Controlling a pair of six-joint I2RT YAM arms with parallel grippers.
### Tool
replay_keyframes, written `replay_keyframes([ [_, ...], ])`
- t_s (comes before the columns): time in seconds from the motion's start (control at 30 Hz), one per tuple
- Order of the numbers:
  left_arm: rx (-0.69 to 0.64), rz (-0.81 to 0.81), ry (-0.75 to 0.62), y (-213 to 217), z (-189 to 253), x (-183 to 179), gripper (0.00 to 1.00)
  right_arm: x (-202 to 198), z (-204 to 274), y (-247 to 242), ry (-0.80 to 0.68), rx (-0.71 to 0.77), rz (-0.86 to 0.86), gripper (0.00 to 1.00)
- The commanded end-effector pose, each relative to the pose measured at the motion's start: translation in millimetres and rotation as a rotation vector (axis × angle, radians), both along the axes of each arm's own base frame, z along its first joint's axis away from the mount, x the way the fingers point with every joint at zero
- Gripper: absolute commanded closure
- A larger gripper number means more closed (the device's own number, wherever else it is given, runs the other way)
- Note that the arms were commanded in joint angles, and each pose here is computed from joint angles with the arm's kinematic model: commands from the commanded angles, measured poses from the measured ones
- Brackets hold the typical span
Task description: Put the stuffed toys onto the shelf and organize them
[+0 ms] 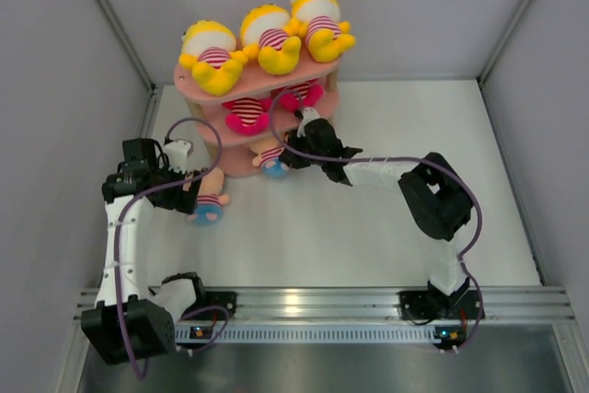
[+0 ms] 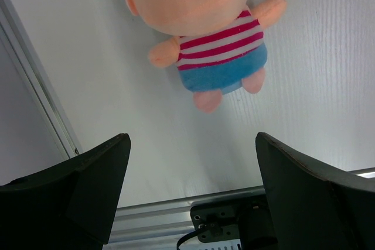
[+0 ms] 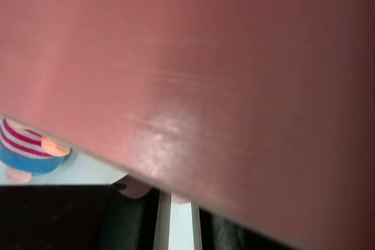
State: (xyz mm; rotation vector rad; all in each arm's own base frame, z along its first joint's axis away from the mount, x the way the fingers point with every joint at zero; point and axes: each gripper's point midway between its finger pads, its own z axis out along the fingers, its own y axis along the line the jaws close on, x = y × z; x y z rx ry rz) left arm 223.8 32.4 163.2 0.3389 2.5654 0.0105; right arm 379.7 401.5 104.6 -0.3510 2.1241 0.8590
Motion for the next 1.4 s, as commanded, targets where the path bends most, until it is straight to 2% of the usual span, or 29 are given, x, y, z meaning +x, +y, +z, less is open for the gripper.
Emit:
replay_keyframes([
  [0.0,0.013,-0.006,-0.006,1.9,0.9,2.3,0.06,17.1,31.7,14.0,-0.09,0.078,-0.044,0.84],
  [0.03,0.015,-0.004,-0.005,2.5,0.9,2.2,0.06,18.0,31.3,12.9,-0.09,0.075,-0.048,0.72],
  [0.13,0.015,-0.007,-0.004,2.2,0.4,2.0,0.06,15.5,36.5,12.9,-0.094,0.074,-0.039,0.54],
  [0.33,0.016,-0.007,0.004,2.0,-2.9,-0.4,0.06,3.6,56.6,-0.2,-0.127,0.085,-0.046,0.43],
  [0.6,0.013,-0.007,0.008,1.6,-4.2,-0.8,0.06,-24.8,92.7,-17.2,-0.216,0.062,-0.017,0.4],
  [0.7,0.006,-0.006,0.009,0.8,-4.9,-0.6,0.06,-37.6,92.0,-18.1,-0.222,0.045,0.004,0.4],
  [0.87,0.0,-0.004,0.01,-0.5,-5.4,-1.5,0.06,-43.4,78.1,-14.1,-0.266,-0.015,-0.063,0.4],
  [1.13,0.037,0.006,0.014,5.7,-7.0,-5.3,0.06,-43.9,73.0,10.2,-0.562,-0.382,-0.163,0.41],
  [1.3,0.032,0.003,0.005,4.9,-4.6,-4.1,0.06,-30.8,55.1,10.2,-0.653,-0.56,-0.177,0.42],
  [1.37,0.03,-0.001,0.006,4.1,-5.1,-4.2,0.06,-30.1,49.9,15.0,-0.695,-0.614,-0.129,0.42],
])
